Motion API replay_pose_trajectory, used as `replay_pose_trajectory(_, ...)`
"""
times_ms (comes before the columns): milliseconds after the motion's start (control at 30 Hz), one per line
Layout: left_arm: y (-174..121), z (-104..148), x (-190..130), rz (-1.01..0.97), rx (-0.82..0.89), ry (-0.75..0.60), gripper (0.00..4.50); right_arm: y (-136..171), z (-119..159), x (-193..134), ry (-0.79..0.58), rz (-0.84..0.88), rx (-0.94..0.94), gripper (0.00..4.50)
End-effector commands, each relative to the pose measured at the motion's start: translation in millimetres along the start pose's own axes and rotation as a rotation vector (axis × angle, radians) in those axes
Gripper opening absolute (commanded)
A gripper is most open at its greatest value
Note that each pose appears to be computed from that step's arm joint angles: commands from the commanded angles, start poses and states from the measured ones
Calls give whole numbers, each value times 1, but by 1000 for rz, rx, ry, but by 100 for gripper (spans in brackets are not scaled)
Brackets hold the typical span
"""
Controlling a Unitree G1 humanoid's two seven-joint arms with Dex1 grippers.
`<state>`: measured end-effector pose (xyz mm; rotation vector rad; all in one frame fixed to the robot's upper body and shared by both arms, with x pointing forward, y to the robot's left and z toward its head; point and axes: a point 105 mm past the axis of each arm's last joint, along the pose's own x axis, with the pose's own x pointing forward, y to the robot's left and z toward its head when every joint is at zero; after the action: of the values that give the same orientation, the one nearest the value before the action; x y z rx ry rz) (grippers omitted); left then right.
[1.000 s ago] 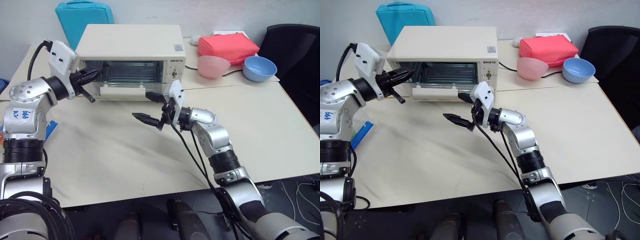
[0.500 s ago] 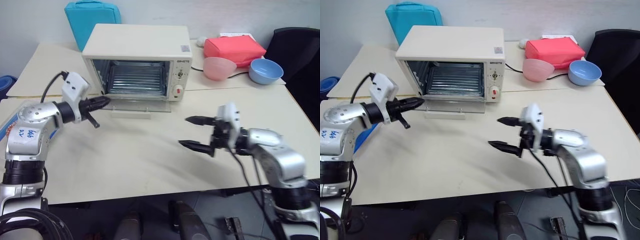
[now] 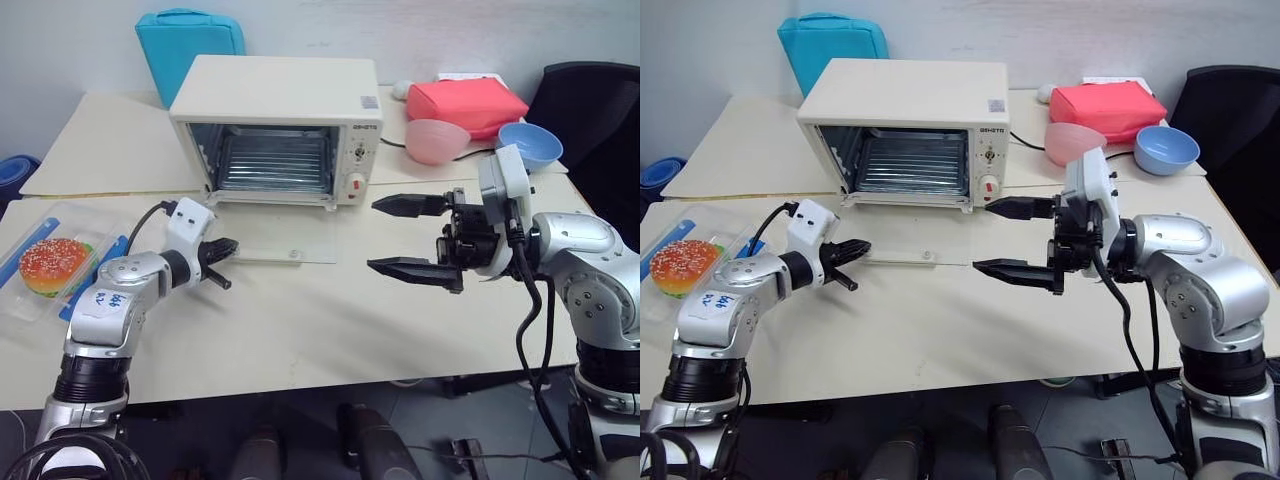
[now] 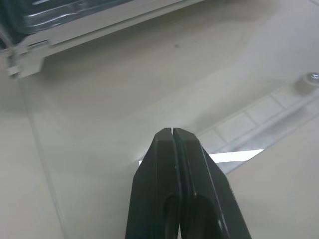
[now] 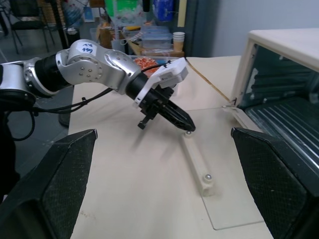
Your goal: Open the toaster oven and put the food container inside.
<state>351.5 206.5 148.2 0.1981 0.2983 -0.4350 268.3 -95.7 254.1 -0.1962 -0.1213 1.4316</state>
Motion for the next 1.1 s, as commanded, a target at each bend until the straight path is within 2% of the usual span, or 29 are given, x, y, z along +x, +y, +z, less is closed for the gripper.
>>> replay_pose_trajectory(33,8,8,-27,89,-107,-69,3,3,7,4,-6,73,-44,450)
replay_pose_trajectory(67,8,10,-37,104,-126,-89,3,3,6,5,-5,86,-45,450)
replay_pose_trajectory(200,16,5,-88,268,-255,-155,90,1,0,13,-1,139,-48,450)
replay_pose_trajectory(300,28,-1,-126,456,-380,-234,173,2,-4,21,-14,182,-39,450)
replay_pose_trajectory(400,28,-2,-149,536,-505,-343,258,1,-6,26,-25,213,-35,450)
replay_pose_trajectory(500,34,-15,-177,676,-606,-377,349,-2,-9,32,-28,235,-37,450)
replay_pose_trajectory(600,54,-31,-216,875,-726,-452,440,-5,-8,36,-40,262,-32,450)
replay_pose_trajectory(667,61,-39,-230,936,-771,-477,448,-6,-9,38,-42,269,-31,450)
replay_pose_trajectory(767,68,-48,-230,977,-819,-449,448,-7,-10,39,-39,272,-33,450)
replay_pose_trajectory(933,82,-56,-218,980,-910,-396,448,-6,-9,39,-42,266,-35,450)
replay_pose_trajectory(1100,100,-73,-214,1063,-1017,-288,448,-7,-9,35,-37,221,-44,450)
